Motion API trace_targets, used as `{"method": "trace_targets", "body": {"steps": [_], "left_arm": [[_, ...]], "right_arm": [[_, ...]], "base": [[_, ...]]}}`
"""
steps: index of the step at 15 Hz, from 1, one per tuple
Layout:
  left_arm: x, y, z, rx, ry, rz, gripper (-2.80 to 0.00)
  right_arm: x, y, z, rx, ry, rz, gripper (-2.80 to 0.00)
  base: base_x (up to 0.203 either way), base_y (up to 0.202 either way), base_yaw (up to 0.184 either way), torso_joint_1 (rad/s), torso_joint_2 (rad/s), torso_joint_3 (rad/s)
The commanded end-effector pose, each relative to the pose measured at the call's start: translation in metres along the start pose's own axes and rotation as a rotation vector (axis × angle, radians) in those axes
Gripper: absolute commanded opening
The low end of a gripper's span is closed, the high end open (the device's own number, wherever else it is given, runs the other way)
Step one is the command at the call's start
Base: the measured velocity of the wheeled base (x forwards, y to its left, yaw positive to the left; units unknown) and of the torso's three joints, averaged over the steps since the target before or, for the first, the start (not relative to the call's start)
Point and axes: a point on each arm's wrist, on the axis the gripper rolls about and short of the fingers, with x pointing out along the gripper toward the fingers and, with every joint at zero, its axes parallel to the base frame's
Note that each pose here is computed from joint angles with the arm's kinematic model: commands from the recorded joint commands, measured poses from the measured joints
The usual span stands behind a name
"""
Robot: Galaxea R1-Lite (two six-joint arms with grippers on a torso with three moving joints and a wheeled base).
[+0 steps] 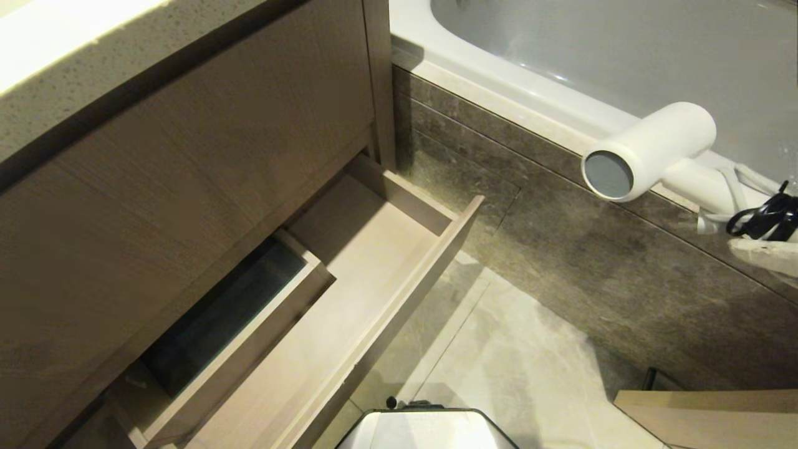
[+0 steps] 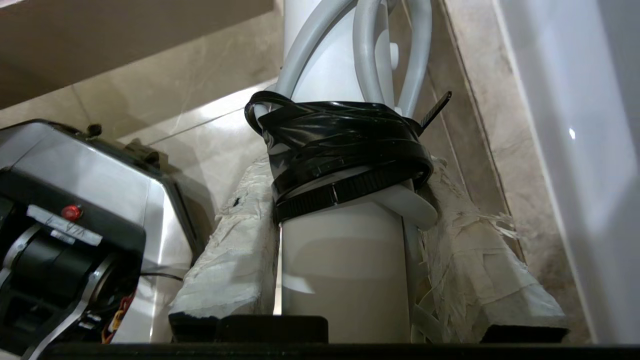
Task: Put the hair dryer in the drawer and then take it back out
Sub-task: Put it into the drawer
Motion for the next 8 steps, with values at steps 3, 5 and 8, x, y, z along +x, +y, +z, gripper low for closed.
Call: {"method": "trace_targets", "body": {"steps": [3, 5, 8], "left_arm": [[0.0000, 0.0000, -0.0003, 0.000, 0.002, 0.000, -2.80], [-0.0001, 0.0000, 0.0001, 0.000, 0.000, 0.000, -2.80], [-0.0001, 0.0000, 0.0000, 0.000, -0.001, 0.000, -2.80]], "right_arm": [[0.0005, 0.0008, -0.0014, -0.001, 0.011, 0.005, -2.80], [0.0015, 0.0003, -0.0024, 0.010, 0.016, -0.002, -2.80], [0.0012, 0.0002, -0.0026, 0.011, 0.015, -0.004, -2.80]], "base": [[0.000, 0.000, 0.000, 0.000, 0.00, 0.000], [0.000, 0.000, 0.000, 0.000, 0.00, 0.000], [0.005, -0.003, 0.078, 0.003, 0.00, 0.000]]}}
